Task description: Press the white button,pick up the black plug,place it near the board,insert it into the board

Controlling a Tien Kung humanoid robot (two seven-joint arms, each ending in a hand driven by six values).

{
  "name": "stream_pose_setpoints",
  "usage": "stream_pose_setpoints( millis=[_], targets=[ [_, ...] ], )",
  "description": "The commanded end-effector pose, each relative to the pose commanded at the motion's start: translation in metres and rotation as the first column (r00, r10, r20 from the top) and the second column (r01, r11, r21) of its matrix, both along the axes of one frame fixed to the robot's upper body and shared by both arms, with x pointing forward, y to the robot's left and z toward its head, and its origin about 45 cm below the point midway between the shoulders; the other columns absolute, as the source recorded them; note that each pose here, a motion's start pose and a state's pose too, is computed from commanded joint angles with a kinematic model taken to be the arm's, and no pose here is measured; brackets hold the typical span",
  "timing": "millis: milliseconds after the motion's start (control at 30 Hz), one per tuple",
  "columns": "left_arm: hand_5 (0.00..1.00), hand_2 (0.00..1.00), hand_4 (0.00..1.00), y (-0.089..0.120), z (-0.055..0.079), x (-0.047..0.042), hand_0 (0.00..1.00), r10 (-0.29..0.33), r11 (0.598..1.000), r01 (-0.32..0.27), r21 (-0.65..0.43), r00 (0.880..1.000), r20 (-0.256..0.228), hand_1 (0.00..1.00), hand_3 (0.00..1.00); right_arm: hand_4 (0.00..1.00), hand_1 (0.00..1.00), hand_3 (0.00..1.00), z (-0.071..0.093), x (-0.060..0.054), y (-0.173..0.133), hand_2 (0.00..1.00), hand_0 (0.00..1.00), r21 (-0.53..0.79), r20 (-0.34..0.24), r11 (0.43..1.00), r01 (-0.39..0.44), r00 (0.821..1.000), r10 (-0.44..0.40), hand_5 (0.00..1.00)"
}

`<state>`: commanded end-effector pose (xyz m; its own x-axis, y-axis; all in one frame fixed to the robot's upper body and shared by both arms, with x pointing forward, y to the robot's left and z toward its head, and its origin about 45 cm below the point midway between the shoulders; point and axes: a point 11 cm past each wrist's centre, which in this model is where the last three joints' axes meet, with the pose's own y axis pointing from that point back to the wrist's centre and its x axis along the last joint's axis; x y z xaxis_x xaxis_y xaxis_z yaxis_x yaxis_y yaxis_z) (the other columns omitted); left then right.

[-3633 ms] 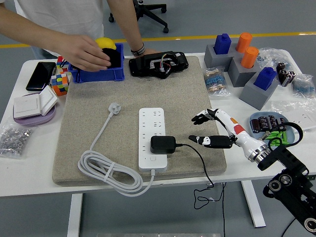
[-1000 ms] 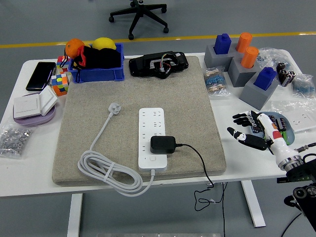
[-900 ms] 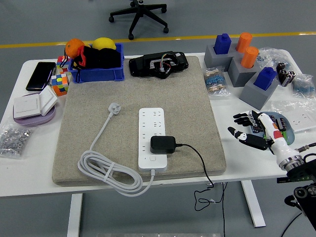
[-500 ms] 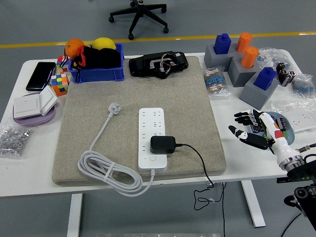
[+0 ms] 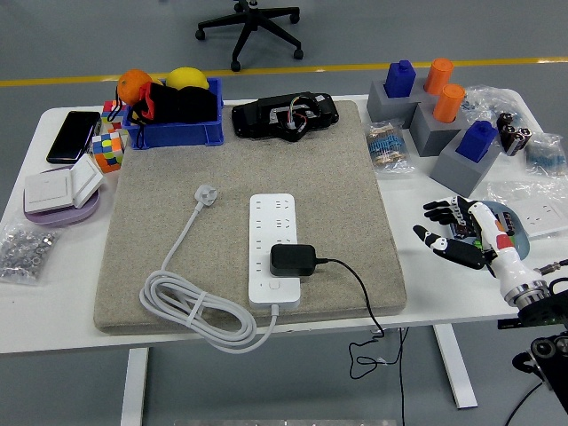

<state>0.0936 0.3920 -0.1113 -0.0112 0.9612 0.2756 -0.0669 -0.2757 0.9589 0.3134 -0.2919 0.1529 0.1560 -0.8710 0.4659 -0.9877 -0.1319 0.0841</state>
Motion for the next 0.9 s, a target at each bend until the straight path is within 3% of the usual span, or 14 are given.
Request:
stream_pose_setpoints(
  millis=[167,900],
  targets=[
    [0.261,0.512,0.597,0.0007,-0.0008,-0.0055,0.465,-0.006,1.000,0.006,0.001,1.000,-0.017,0.496,0.577,0.849,0.595,0.597,-0.0008,-0.0004,0.0019,0.574,0.663,0.000,-0.001,1.000,-0.003,1.000,0.003,0.325],
    [0.259,0.512,0.597,0.0034,-0.0003,-0.0067,0.466,-0.022,1.000,0.022,0.009,0.999,-0.024,0.496,0.578,0.847,0.595,0.595,-0.0048,-0.0041,0.0017,0.572,0.662,0.000,-0.012,1.000,-0.005,1.000,0.005,0.322]
  ],
)
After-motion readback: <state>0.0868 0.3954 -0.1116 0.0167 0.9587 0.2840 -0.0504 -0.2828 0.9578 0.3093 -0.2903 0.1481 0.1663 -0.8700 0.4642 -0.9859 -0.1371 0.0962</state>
